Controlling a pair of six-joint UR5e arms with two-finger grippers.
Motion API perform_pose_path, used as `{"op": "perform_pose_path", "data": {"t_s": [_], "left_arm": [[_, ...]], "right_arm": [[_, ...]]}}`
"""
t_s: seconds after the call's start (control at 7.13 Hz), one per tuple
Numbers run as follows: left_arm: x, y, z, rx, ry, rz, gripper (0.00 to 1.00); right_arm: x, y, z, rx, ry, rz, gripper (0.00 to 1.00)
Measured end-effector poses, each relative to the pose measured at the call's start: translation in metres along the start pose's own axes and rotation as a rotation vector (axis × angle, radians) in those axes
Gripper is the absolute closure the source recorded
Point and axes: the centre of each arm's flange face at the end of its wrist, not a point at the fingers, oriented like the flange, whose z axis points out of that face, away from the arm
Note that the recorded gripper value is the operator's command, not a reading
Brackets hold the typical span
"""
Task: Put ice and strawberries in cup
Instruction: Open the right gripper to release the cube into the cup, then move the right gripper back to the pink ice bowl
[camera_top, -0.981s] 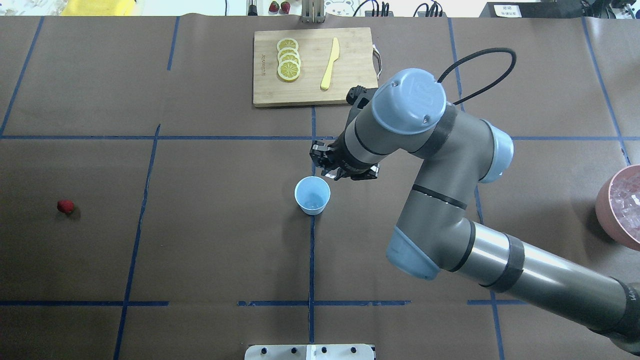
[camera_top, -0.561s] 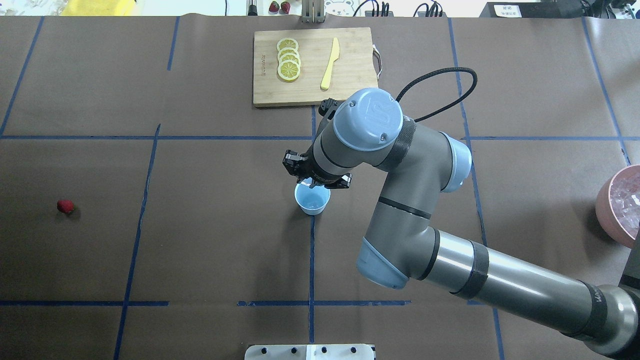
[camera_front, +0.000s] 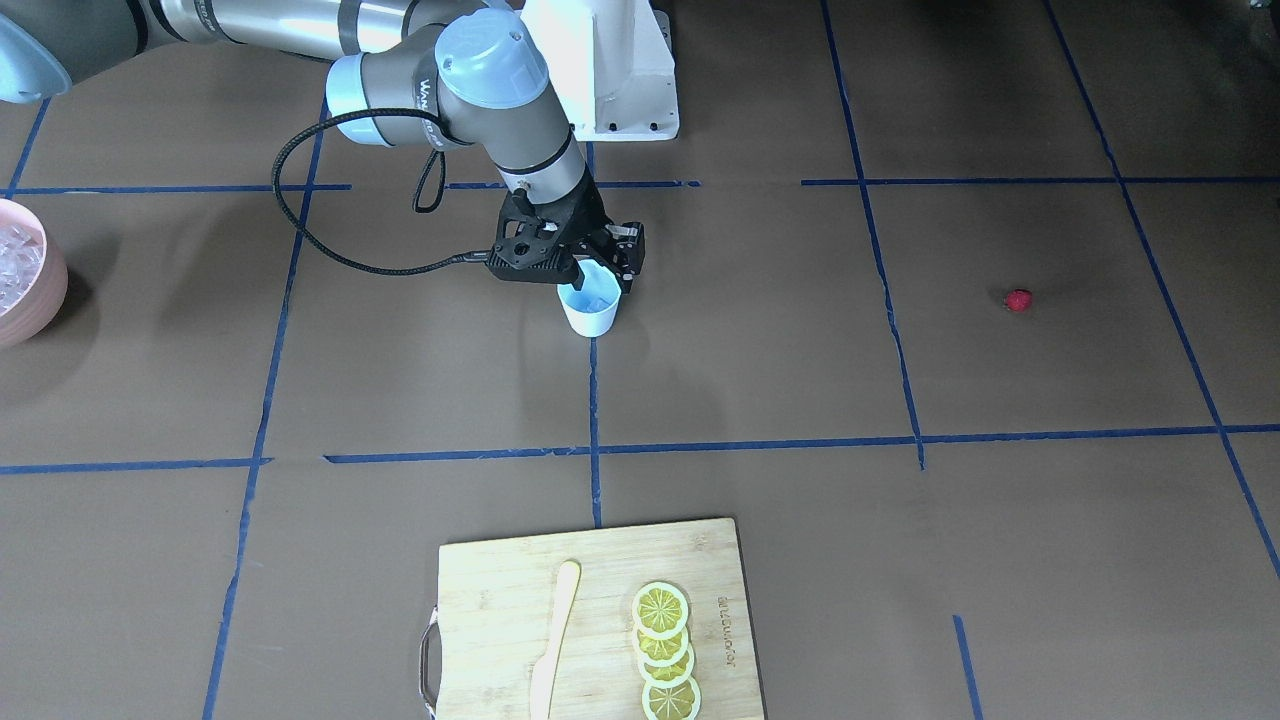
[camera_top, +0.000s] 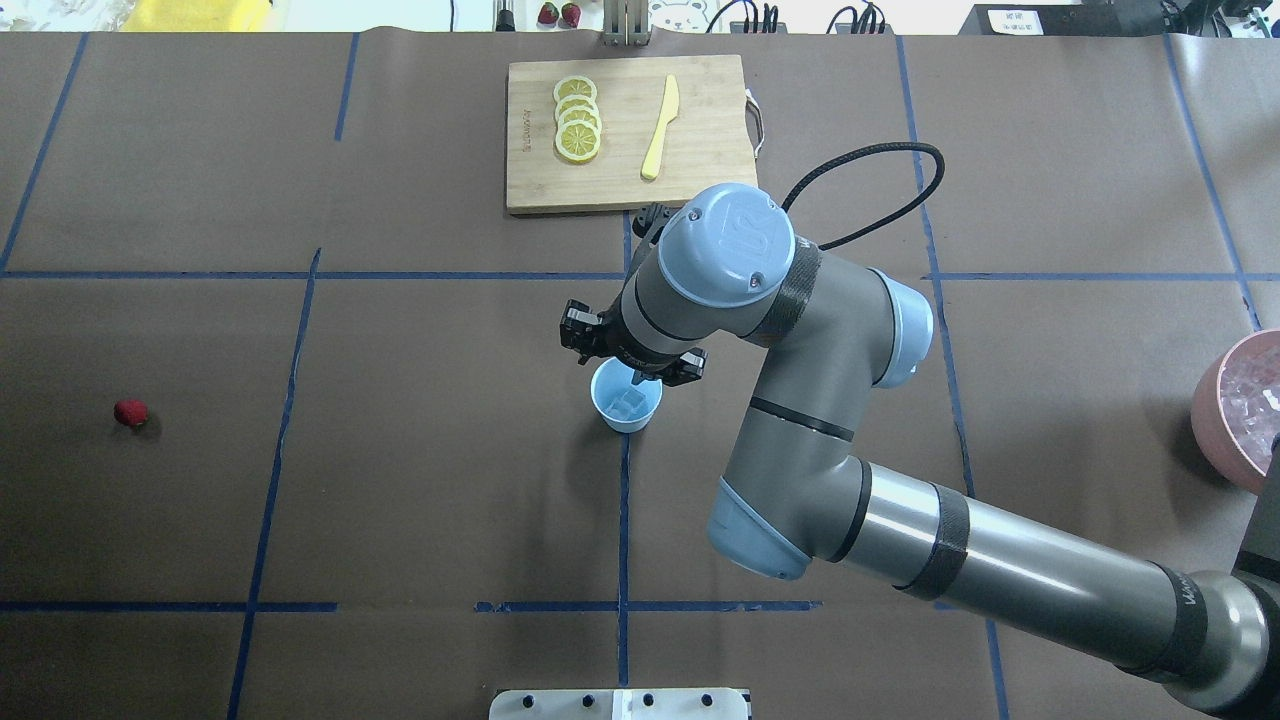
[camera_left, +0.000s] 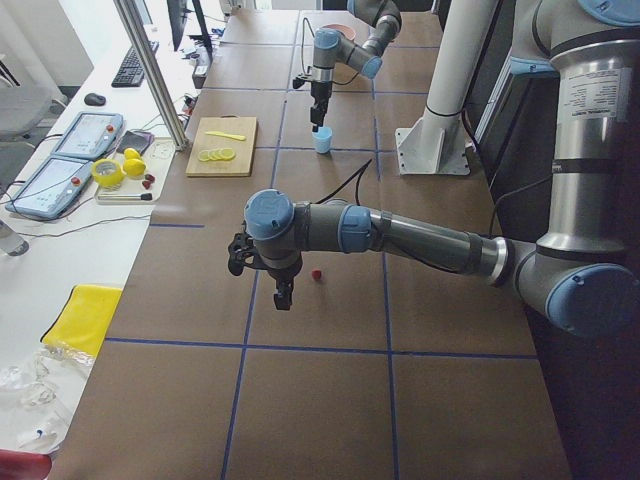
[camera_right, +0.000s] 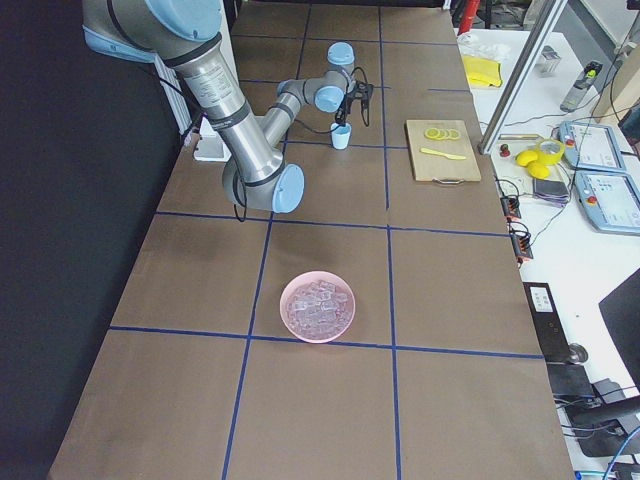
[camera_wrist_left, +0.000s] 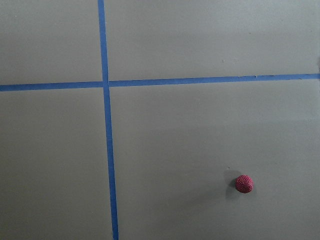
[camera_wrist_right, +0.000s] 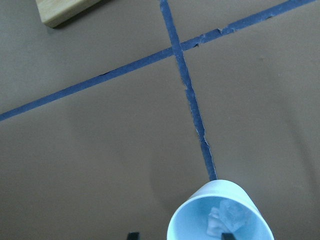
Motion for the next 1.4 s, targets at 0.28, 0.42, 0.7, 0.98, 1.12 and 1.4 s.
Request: {"op": "perform_pose_path", "data": {"t_s": [0.28, 0.42, 0.7, 0.98, 1.12, 1.4], "left_arm": [[-0.001, 0.0, 0.001, -0.003, 0.0, -0.004, 0.0], [-0.002, 0.0, 0.002, -0.005, 0.001, -0.006, 0.0], [-0.006, 0.001, 0.005, -0.011, 0.001, -0.013, 0.0], [-0.009, 0.004, 0.008, -0.016, 0.002, -0.018, 0.0], [-0.009, 0.004, 0.008, -0.016, 0.002, -0.018, 0.0], [-0.009, 0.005, 0.008, -0.017, 0.002, -0.019, 0.0]], "right_arm": [[0.03, -0.031, -0.036, 0.012, -0.02, 0.01, 0.17], [0.068, -0.062, -0.067, 0.01, -0.025, 0.007, 0.17], [0.172, -0.133, -0.135, -0.006, -0.009, -0.046, 0.02], [0.3, -0.175, -0.183, -0.007, 0.043, -0.113, 0.01], [0.363, -0.186, -0.201, -0.004, 0.078, -0.162, 0.01], [0.469, -0.192, -0.224, -0.013, 0.145, -0.262, 0.01]]}}
